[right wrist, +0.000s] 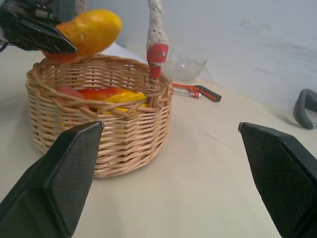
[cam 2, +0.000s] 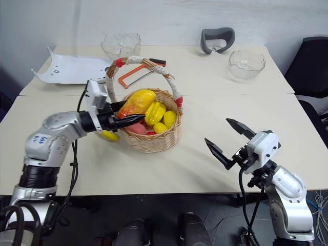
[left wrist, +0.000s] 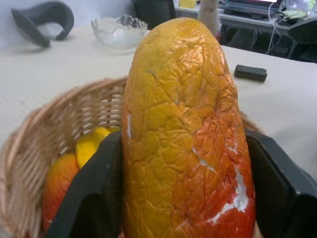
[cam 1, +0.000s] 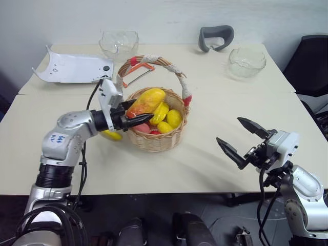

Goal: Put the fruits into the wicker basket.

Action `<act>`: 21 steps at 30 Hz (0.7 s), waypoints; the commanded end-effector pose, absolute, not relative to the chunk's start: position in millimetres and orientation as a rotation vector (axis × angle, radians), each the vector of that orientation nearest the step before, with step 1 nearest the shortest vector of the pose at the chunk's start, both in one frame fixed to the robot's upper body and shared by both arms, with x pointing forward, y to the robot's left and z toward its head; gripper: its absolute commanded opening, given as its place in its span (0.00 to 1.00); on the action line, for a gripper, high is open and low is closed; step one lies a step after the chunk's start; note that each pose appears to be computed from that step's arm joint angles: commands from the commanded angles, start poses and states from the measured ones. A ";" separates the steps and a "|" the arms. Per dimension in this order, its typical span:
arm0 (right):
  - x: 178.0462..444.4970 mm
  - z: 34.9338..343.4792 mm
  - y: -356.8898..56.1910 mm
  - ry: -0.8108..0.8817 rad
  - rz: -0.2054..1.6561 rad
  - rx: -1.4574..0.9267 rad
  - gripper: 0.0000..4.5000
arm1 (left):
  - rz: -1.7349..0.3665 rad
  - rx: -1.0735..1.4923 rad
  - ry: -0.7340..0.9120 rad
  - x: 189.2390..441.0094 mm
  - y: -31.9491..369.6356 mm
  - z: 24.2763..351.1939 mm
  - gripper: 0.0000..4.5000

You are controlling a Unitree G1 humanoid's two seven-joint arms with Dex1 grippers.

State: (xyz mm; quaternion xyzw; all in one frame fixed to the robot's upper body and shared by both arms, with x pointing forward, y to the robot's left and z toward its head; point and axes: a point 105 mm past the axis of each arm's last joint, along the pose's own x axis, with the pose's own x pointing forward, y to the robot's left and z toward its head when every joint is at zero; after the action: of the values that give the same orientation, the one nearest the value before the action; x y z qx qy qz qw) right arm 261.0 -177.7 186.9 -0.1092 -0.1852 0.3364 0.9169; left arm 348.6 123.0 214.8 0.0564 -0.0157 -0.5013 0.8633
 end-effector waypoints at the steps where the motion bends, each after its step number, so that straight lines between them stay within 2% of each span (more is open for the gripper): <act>1: 252.6 199.6 -170.2 -0.451 0.702 -0.236 1.00 | -1.026 0.193 -0.174 345.8 129.0 239.4 0.97; 4: 250.6 199.0 -165.6 -0.458 0.723 -0.226 1.00 | -1.041 0.182 -0.225 335.4 138.2 242.5 0.99; 7: 246.7 198.0 -151.9 -0.471 0.801 -0.232 1.00 | -1.035 0.055 -0.229 315.1 170.5 242.2 0.99; 9: 241.9 193.3 -140.4 -0.471 0.900 -0.264 1.00 | -0.969 0.017 -0.160 303.4 201.4 233.3 0.99; 12: 241.8 195.3 -128.4 -0.511 0.972 -0.259 1.00 | -0.774 -0.027 -0.099 293.4 255.3 223.7 0.99; 16: 243.1 204.3 -110.1 -0.581 1.050 -0.256 1.00 | -0.415 -0.108 -0.120 280.1 332.5 217.2 0.99; 21: 234.6 212.1 -84.0 -0.647 1.175 -0.299 1.00 | -0.069 -0.171 0.078 243.5 403.0 162.9 0.99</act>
State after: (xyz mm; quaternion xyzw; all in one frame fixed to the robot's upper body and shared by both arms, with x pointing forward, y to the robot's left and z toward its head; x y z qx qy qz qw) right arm 241.9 -89.9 202.0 -0.1316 -0.2702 0.5354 0.7893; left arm 254.6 383.8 161.9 -0.0903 0.0299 -0.0815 0.9921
